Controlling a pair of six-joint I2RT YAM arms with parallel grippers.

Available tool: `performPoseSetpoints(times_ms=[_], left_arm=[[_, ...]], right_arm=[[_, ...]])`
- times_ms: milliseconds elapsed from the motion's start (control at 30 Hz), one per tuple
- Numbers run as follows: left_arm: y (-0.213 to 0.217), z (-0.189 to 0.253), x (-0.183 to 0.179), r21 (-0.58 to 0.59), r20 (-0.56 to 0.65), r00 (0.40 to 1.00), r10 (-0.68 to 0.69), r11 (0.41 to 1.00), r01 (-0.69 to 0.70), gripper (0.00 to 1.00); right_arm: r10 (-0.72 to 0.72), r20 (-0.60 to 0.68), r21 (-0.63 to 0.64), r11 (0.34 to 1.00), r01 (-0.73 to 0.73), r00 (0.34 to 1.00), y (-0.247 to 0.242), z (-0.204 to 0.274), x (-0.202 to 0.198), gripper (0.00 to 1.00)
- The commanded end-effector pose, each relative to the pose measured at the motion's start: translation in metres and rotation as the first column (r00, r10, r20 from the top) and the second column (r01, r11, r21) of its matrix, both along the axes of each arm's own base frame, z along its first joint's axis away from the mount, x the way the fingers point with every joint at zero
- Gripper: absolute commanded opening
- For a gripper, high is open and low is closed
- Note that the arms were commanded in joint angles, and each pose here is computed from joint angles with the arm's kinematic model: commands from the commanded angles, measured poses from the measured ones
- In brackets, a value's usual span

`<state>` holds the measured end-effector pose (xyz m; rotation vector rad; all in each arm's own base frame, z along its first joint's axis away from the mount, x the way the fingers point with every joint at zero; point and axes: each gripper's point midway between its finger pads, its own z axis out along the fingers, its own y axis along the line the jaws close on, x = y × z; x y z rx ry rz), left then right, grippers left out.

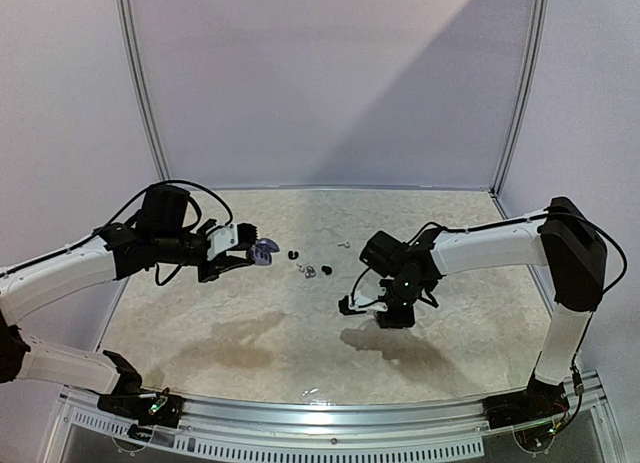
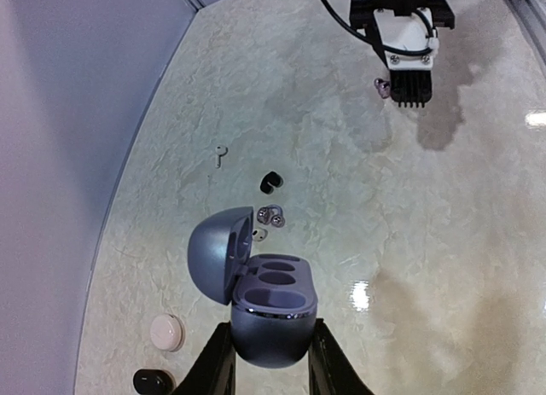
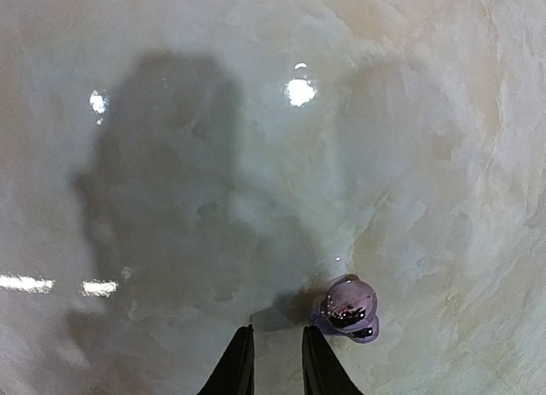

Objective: Insert the wireless bluetooth earbuds into the charging case
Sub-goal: Pick up the left earbud from the center of the board.

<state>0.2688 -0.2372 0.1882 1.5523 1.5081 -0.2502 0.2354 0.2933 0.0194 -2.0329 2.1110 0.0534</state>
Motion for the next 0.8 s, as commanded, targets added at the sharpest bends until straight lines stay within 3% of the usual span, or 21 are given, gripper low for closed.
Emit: performPoseSetpoints(times_ms=[0, 767], left_arm=[[0.003, -0.001, 0.006, 0.011, -0.003, 1.000, 0.013, 1.000, -0.013, 0.00], [0.003, -0.002, 0.005, 0.014, -0.011, 1.000, 0.002, 1.000, -0.002, 0.00]], right_arm=[[0.010, 0.019, 0.009, 1.000, -0.011, 1.000, 0.005, -0.004, 0.008, 0.19], [-0.052, 0.092, 0.003, 0.999, 0.052, 0.994, 0.008, -0.002, 0.045, 0.19]])
